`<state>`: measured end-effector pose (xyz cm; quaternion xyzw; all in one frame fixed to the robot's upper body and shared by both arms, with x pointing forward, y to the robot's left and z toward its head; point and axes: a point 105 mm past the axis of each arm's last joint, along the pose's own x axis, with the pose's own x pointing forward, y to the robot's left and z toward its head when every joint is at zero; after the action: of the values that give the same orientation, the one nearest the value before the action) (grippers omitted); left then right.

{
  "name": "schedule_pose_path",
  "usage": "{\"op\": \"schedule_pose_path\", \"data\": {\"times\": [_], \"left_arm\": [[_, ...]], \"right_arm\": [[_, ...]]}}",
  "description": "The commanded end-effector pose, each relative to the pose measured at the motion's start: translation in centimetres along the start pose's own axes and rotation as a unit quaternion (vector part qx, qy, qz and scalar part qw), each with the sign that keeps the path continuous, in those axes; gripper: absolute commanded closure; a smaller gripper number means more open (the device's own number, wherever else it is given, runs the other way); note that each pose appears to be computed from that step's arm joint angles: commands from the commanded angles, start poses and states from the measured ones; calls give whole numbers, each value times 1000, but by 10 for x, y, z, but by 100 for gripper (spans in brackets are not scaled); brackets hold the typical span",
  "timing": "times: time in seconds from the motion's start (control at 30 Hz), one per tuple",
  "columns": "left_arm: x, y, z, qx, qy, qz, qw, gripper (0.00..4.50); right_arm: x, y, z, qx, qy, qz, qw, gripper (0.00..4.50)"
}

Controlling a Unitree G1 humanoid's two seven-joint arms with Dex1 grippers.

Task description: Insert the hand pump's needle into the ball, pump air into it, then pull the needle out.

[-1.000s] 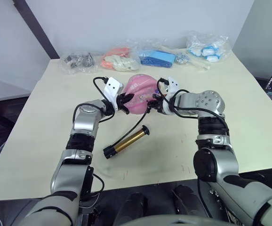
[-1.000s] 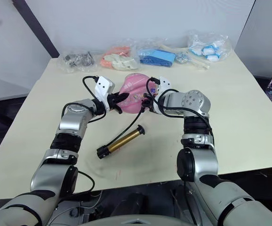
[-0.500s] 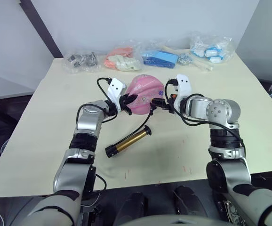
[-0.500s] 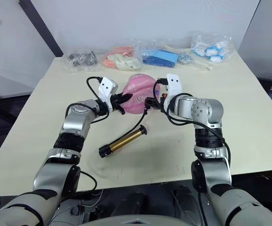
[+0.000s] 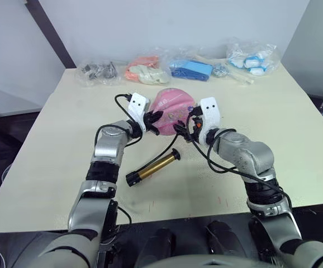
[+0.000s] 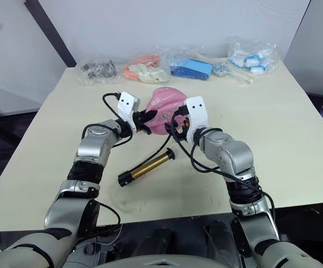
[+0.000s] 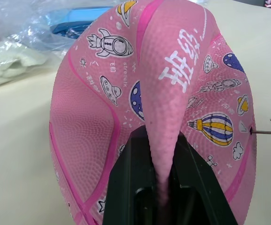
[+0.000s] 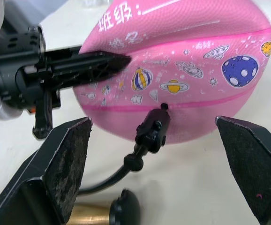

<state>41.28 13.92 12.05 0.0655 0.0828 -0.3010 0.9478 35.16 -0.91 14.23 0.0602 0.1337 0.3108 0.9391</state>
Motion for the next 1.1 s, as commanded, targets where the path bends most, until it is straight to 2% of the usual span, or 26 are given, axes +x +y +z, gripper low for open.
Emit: {"op": "schedule_pose_path", "data": {"times": [0.03,0.6,0.7,0.77,0.8,0.87,0.9,1.1], "left_arm": [[-3,-6,-44,-40,74,2,996,450],[-4,-7,-45,-38,76,1,996,450],[-4,-7,-45,-38,76,0,996,450],[-4,-8,-45,-38,76,-1,996,450],[-4,-8,-45,-38,76,-1,996,450],[-4,-8,-46,-37,76,-2,996,450],[-4,-8,-46,-37,77,-2,996,450],[-4,-9,-46,-37,77,-3,996,450]], "right_arm": [[1,1,11,-6,-43,-6,999,9],[12,3,-2,49,-40,-4,998,9],[13,2,-3,55,-39,-5,998,91],[13,2,-2,56,-42,-5,998,208],[13,1,-2,56,-42,-5,998,253],[13,1,-2,57,-42,-6,997,380],[13,1,-2,61,-41,-5,997,409],[13,2,-6,69,-30,-5,997,417]]}}
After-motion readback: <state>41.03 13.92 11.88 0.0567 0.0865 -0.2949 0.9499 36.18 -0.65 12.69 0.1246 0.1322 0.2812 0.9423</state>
